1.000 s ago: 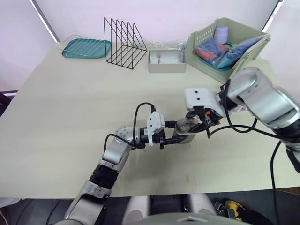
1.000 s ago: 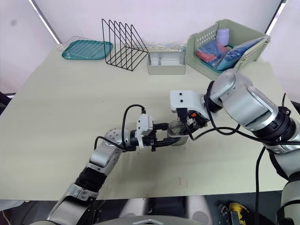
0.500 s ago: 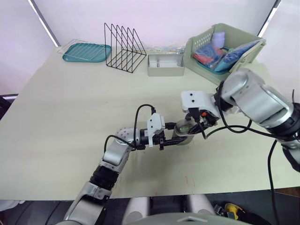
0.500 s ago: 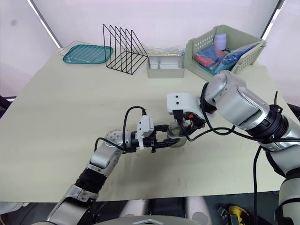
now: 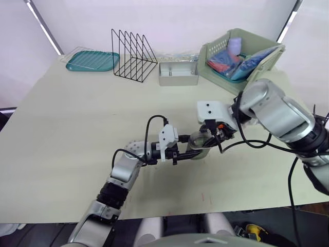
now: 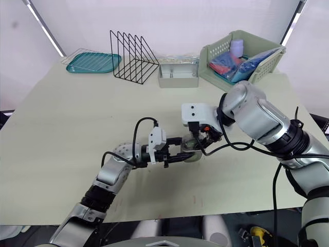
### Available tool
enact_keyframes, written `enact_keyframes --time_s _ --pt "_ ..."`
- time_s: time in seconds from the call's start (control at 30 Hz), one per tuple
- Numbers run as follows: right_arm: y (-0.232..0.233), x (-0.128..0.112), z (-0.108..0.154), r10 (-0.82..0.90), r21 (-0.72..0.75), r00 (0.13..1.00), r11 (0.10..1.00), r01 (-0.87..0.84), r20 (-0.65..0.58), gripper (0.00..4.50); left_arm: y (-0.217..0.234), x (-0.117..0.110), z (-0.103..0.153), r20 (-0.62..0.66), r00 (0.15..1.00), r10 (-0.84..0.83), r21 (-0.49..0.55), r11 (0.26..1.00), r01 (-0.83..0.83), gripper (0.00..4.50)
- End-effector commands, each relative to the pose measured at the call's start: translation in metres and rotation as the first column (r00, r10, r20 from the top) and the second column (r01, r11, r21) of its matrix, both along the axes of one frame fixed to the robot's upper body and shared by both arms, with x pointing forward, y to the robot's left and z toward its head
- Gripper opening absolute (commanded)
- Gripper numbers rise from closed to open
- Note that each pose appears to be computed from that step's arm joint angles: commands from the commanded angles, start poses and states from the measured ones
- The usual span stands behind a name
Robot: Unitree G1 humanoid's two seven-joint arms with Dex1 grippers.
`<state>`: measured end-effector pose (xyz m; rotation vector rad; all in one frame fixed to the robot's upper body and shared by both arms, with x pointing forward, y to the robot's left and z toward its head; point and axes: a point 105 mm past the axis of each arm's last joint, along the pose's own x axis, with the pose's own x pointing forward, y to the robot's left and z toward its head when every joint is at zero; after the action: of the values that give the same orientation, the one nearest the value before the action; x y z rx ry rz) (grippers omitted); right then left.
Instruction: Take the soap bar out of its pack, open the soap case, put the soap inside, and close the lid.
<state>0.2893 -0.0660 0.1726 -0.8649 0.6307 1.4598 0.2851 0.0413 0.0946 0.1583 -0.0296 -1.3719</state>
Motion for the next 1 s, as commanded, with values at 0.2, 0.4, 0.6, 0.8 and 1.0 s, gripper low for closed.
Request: enact_keyframes --time_s 0.2,0.4,0.6,0.8,1.0 --pt "0.003 -0.005 0.0 0.052 0.065 0.999 0.997 -0.052 -0.01 1.78 -0.001 0.001 0.012 0.079 0.997 -0.011 -0.006 1.0 0.012 1.91" --pt "-0.001 -0.006 0.004 0.044 0.056 0.999 0.998 -0.043 -0.016 1.78 -0.001 0.001 0.012 0.081 0.997 -0.015 -0.001 1.0 0.016 1.91" --pt "-0.002 -0.003 0.002 0.028 0.046 0.999 0.999 -0.027 -0.016 1.78 -0.001 0.001 0.011 0.082 0.996 -0.017 0.003 1.0 0.017 1.91" --pt "-0.001 -0.002 0.001 0.028 0.039 1.0 0.999 -0.028 -0.009 1.78 0.0 0.0 0.012 0.082 0.997 -0.016 0.002 1.0 0.016 1.91" --pt "-0.003 0.0 -0.02 0.014 0.0 1.0 1.0 -0.014 -0.01 1.78 -0.001 0.0 0.013 0.083 0.996 -0.016 -0.002 1.0 0.016 1.91"
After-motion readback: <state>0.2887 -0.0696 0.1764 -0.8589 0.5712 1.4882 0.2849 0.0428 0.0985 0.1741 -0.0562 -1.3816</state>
